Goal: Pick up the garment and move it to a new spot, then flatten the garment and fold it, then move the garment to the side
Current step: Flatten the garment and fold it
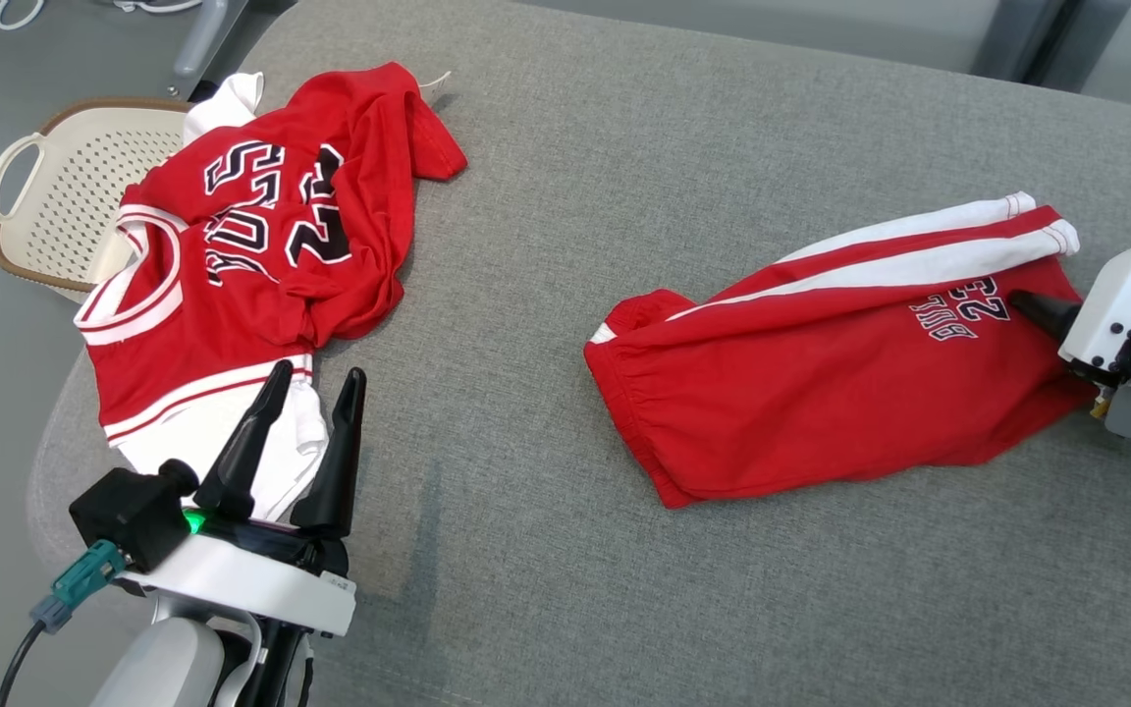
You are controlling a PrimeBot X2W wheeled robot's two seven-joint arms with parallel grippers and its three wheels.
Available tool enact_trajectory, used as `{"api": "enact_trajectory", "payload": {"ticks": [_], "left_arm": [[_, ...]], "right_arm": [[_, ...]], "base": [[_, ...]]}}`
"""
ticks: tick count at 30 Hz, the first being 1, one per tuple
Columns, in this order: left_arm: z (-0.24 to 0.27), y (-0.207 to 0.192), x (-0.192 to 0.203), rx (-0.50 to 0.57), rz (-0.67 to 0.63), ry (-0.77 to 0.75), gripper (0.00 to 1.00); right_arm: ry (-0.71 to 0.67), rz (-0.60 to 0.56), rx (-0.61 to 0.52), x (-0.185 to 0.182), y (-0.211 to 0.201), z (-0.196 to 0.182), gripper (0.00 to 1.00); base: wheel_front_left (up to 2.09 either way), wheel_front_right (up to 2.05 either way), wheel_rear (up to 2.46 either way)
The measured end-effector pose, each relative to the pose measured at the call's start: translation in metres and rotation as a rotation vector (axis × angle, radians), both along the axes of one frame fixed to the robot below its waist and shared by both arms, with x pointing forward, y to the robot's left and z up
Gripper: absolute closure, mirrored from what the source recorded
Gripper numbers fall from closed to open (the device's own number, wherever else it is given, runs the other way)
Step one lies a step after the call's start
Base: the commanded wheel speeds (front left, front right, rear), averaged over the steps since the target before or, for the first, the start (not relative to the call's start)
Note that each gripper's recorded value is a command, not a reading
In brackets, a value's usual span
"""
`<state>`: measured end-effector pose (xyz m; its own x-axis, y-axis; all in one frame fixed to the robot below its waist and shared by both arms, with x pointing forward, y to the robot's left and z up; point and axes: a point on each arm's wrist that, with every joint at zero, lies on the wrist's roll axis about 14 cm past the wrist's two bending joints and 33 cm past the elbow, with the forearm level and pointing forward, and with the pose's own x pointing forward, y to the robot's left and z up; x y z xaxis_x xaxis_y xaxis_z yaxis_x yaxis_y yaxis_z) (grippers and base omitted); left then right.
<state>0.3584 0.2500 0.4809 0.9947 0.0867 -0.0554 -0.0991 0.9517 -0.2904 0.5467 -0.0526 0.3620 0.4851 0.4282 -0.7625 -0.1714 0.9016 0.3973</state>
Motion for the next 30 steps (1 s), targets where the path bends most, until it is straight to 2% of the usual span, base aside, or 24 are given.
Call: {"api": "enact_trajectory", "payload": {"ticks": [1,7,11,19,30], "left_arm": [[-0.001,-0.001,0.0,-0.001,-0.004,0.0,0.0],[0.003,-0.008,0.001,-0.012,-0.023,-0.019,0.0],[0.011,-0.016,0.002,-0.009,-0.049,-0.049,0.0],[0.015,-0.047,-0.001,-0.036,-0.132,-0.077,0.0],[0.025,-0.098,0.002,-0.075,-0.271,-0.113,0.0]], "right_arm": [[0.005,0.003,0.001,-0.001,0.001,0.001,1.0],[-0.064,0.005,0.049,-0.008,0.017,0.015,1.0],[-0.112,-0.068,0.152,-0.015,0.018,0.032,1.0],[-0.19,-0.182,0.188,-0.046,-0.031,0.05,1.0],[-0.273,-0.39,0.154,-0.093,-0.125,0.057,1.0]], "base": [[0.0,0.0,0.0],[0.0,0.0,0.0],[0.0,0.0,0.0],[0.0,0.0,0.0],[0.0,0.0,0.0]]}}
